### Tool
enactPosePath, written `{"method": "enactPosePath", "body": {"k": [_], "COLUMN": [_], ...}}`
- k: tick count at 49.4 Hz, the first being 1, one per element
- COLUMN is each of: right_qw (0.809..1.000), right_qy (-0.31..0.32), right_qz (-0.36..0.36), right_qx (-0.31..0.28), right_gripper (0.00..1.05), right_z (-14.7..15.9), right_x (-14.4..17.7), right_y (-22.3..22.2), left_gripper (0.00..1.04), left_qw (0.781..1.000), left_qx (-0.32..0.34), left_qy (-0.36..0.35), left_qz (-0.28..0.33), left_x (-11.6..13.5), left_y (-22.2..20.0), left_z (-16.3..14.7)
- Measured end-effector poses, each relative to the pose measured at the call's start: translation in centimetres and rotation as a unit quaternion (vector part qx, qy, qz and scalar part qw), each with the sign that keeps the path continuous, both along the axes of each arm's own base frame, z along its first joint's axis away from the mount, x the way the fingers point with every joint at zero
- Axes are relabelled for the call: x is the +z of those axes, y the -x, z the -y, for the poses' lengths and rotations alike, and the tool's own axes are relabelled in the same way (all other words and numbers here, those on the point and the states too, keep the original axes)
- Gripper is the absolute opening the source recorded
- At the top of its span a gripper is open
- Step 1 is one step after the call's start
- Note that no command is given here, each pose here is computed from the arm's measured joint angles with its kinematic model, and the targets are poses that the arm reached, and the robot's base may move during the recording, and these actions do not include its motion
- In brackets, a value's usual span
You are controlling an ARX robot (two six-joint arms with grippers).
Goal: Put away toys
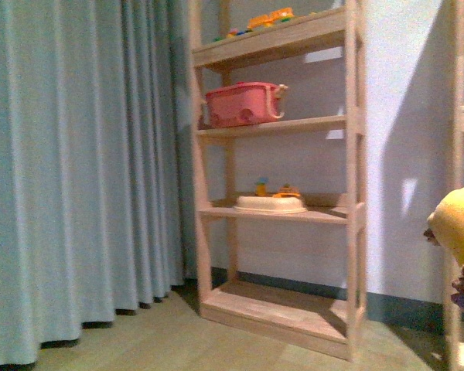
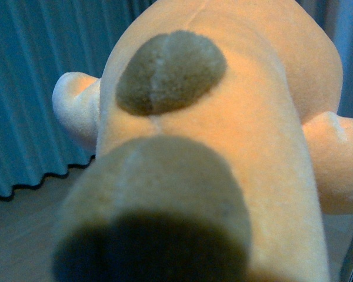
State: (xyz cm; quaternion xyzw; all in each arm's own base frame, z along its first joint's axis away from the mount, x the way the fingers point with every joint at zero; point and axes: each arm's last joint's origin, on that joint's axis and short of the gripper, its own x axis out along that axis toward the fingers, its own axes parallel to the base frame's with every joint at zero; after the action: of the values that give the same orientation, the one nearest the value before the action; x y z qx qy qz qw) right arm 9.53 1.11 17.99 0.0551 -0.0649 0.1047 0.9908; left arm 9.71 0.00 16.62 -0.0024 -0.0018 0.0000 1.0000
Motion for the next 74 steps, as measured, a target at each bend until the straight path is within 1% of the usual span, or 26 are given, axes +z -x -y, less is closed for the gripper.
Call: {"method": "enactPosePath", "body": {"k": [39, 45, 74], "right_qw": [1.000, 1.000, 1.000], "right_qy": [-0.002, -0.001, -0.001], "right_qz": [0.000, 0.000, 0.000], "right_qx": [-0.007, 0.002, 0.001], "right_gripper": [0.10, 0.10, 0.10], "right_z": [0.06, 0.00, 0.01], "right_x": [0.00, 0.00, 0.00], "right_y": [-0.01, 0.00, 0.00], "left_gripper": [0.99, 0.99, 0.99], "left_qw": [1.000, 1.000, 1.000], "left_qx": [-0.004, 0.000, 0.000], "left_qy": [0.000, 0.000, 0.000], "left_qz": [0.000, 0.000, 0.000], "left_x": [0.00, 0.00, 0.00], "left_y": [0.00, 0.00, 0.00], "left_z": [0.03, 0.01, 0.01]}}
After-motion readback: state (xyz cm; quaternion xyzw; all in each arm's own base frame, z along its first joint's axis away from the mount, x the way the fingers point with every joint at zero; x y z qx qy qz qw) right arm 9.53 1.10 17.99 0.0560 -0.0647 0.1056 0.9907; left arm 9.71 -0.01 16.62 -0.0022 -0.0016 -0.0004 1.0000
